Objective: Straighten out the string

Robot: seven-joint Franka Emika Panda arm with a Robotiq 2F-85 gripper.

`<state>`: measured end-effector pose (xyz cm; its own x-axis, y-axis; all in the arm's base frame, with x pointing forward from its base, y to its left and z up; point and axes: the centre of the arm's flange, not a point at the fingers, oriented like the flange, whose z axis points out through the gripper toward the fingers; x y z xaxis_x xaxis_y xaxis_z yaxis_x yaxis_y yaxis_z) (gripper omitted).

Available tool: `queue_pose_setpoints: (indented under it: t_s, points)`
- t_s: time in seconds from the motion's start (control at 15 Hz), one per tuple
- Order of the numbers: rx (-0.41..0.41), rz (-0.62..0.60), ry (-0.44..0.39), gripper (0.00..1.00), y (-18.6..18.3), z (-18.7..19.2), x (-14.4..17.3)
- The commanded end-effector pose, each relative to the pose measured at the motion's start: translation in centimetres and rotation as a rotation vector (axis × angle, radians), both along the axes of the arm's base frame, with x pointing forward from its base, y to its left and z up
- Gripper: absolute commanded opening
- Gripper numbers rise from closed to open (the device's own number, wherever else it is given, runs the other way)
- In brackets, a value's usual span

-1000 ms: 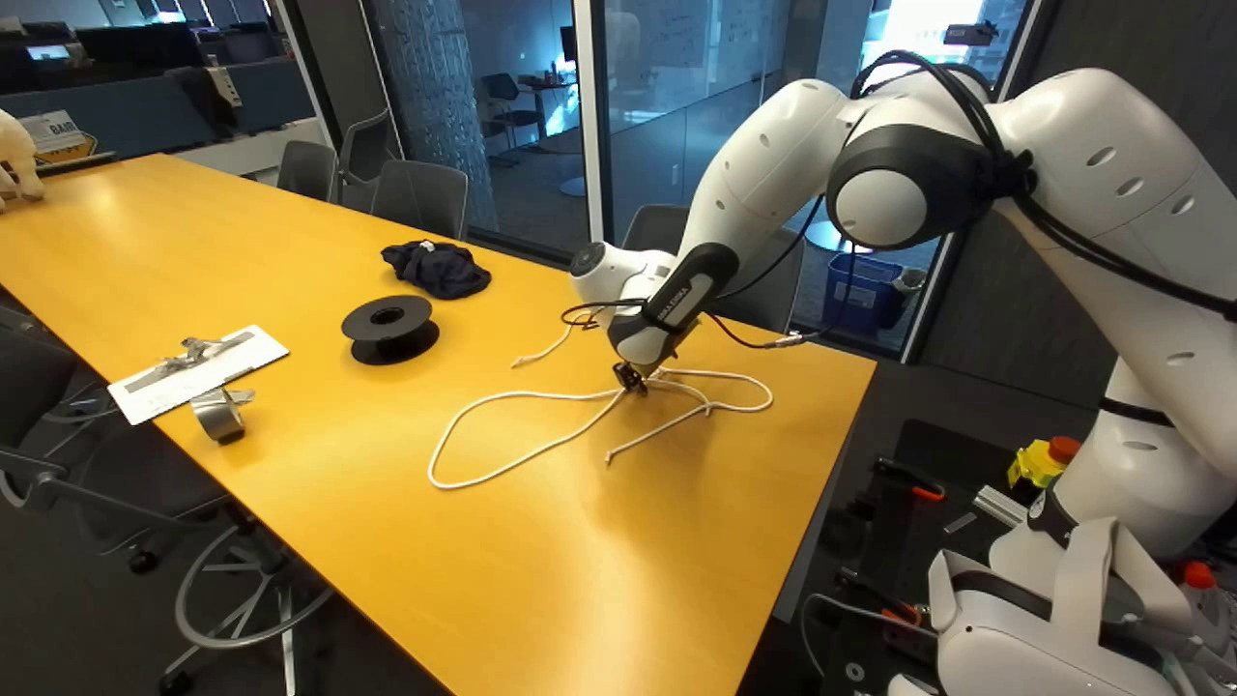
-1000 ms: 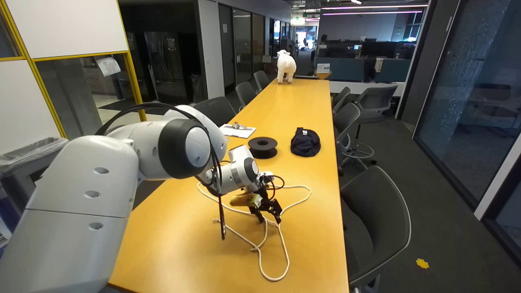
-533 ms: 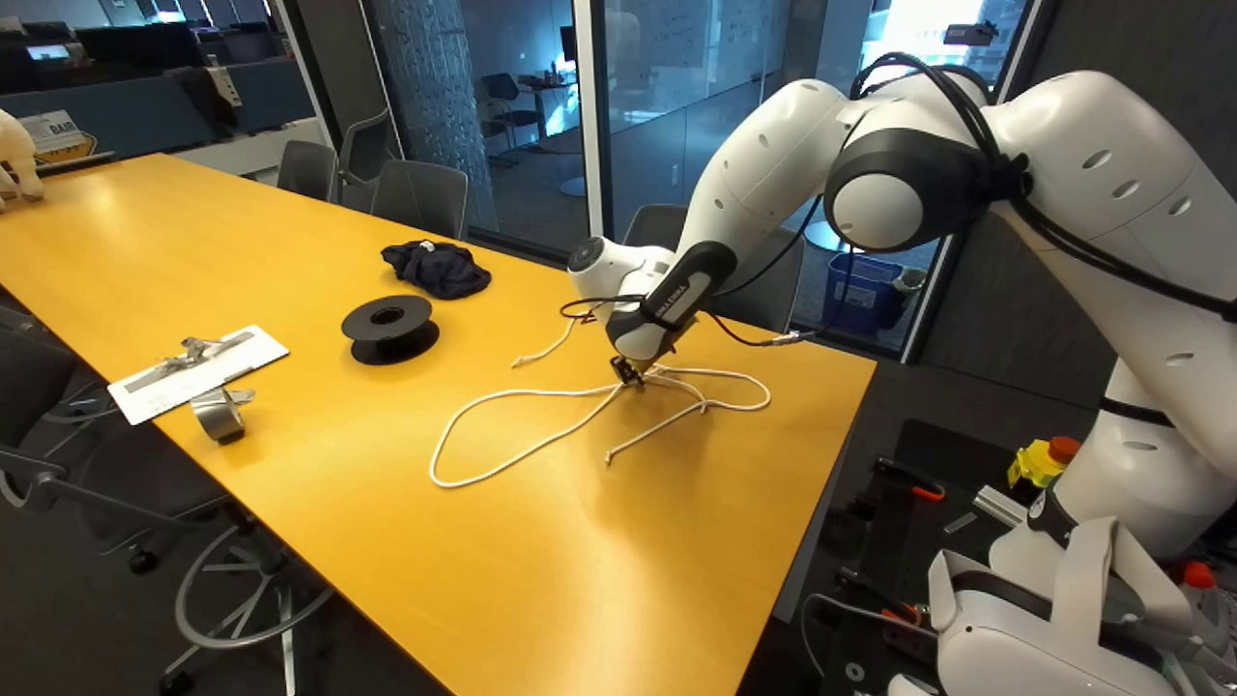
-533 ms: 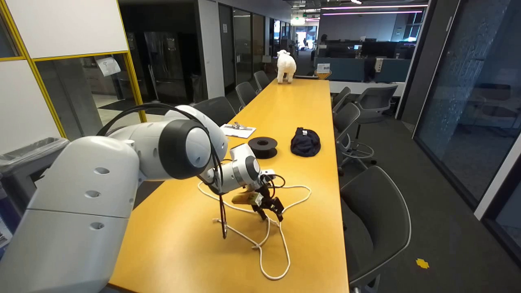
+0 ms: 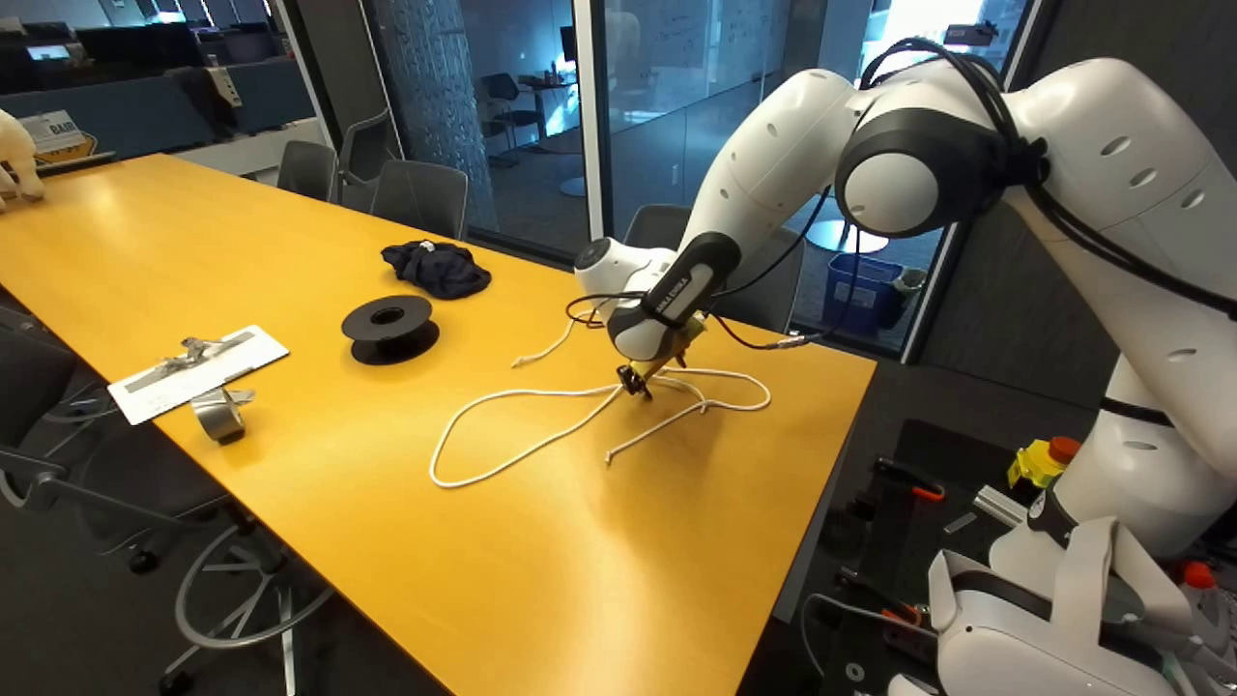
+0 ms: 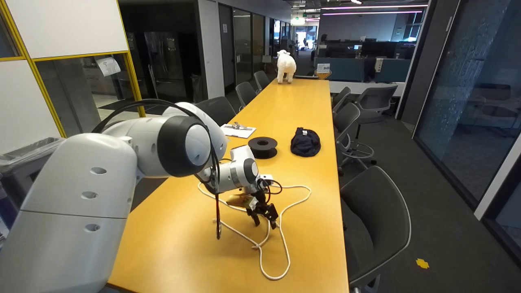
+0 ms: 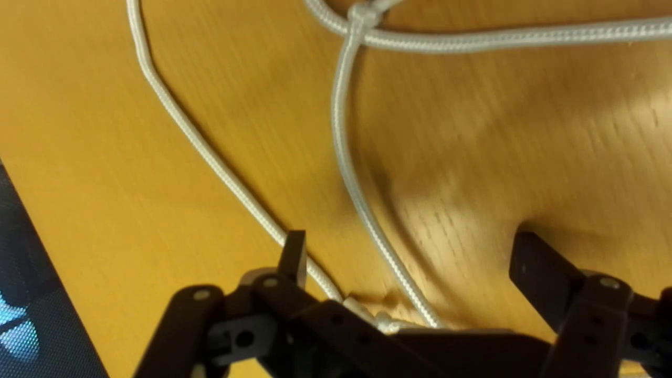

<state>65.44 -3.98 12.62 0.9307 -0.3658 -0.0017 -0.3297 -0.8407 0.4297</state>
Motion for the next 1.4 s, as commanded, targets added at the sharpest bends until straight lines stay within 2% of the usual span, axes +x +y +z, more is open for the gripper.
queue_pose_setpoints:
  t_s: [0.0,0.2,0.47,0.73,1.07,1.13,1.2,1.33]
  points:
    - [0.073,-0.056,0.008,1.00,-0.4,2.1,-3.3]
    - [0.121,-0.107,-0.008,1.00,-1.9,2.7,-5.5]
    - [0.209,-0.158,-0.072,1.00,-4.4,2.7,-7.7]
    - [0.286,-0.160,-0.140,1.00,-6.4,1.9,-8.5]
    - [0.353,-0.150,-0.164,0.98,-7.1,1.1,-9.0]
    - [0.362,-0.146,-0.169,0.74,-7.1,1.1,-9.1]
    - [0.368,-0.143,-0.171,0.74,-7.0,1.0,-9.1]
    - [0.375,-0.134,-0.168,0.62,-6.9,1.1,-9.0]
